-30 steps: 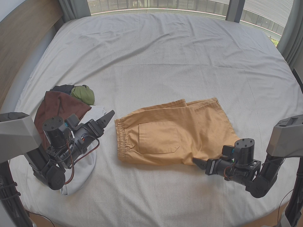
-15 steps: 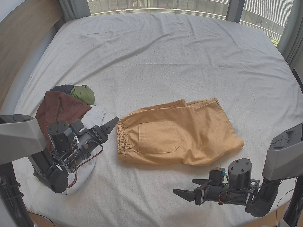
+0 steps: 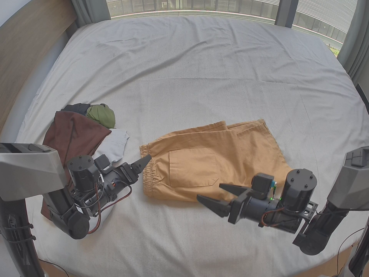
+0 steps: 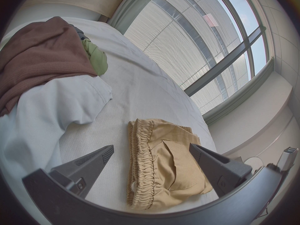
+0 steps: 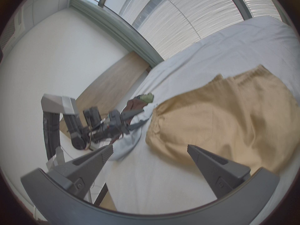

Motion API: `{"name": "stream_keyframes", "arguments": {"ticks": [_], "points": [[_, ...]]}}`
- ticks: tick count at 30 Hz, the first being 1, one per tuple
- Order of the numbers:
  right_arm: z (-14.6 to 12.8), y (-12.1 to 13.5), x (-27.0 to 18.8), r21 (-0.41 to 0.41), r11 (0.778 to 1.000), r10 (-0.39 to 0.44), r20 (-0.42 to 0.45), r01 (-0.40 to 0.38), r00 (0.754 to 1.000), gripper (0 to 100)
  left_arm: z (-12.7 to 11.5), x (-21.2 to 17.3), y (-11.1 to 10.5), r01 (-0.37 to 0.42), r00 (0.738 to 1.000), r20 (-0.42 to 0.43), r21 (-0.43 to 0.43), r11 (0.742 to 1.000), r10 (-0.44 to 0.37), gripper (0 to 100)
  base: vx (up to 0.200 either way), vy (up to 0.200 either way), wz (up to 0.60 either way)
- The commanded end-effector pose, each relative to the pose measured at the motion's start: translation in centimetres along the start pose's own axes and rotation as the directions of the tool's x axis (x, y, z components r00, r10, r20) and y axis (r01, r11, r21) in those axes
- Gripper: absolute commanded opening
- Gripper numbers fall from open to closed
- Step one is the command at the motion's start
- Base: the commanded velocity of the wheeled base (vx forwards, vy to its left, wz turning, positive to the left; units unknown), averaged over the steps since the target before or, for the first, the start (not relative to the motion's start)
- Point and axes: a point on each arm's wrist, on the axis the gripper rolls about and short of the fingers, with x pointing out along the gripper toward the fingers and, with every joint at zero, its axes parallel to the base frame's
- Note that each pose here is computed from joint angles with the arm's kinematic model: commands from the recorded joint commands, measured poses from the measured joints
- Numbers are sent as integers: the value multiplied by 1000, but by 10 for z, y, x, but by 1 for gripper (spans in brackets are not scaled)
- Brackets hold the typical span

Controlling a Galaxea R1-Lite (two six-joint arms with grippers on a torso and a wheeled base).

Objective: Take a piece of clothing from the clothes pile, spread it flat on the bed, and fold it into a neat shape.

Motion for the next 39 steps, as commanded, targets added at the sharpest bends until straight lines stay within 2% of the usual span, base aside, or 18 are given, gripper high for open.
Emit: {"name": "stream_keyframes", "arguments": {"ticks": [1,5,14,19,31,39], "points": [[31,-5,10,-17,1000,1,105,0,994,100,-6,1,3,-10,1000,-21,-5,1000,10,100,0,0,0],[52,-18,16,-25,999,-19,176,24,984,100,-13,1,2,-9,999,-43,-17,1000,8,100,0,0,0],[67,-41,4,-21,997,-74,219,81,973,100,-33,6,9,-34,994,-109,-21,999,32,100,0,0,0],[68,-43,2,-23,997,-68,218,75,974,100,-40,8,11,-40,991,-127,-28,999,36,100,0,0,0],[71,-42,-1,-26,997,-68,229,76,971,100,-54,9,8,-50,985,-172,-119,992,29,100,0,0,0],[71,-41,-1,-27,997,-63,229,71,971,100,-66,12,-2,-31,979,-202,-180,983,-6,100,0,0,0]]}}
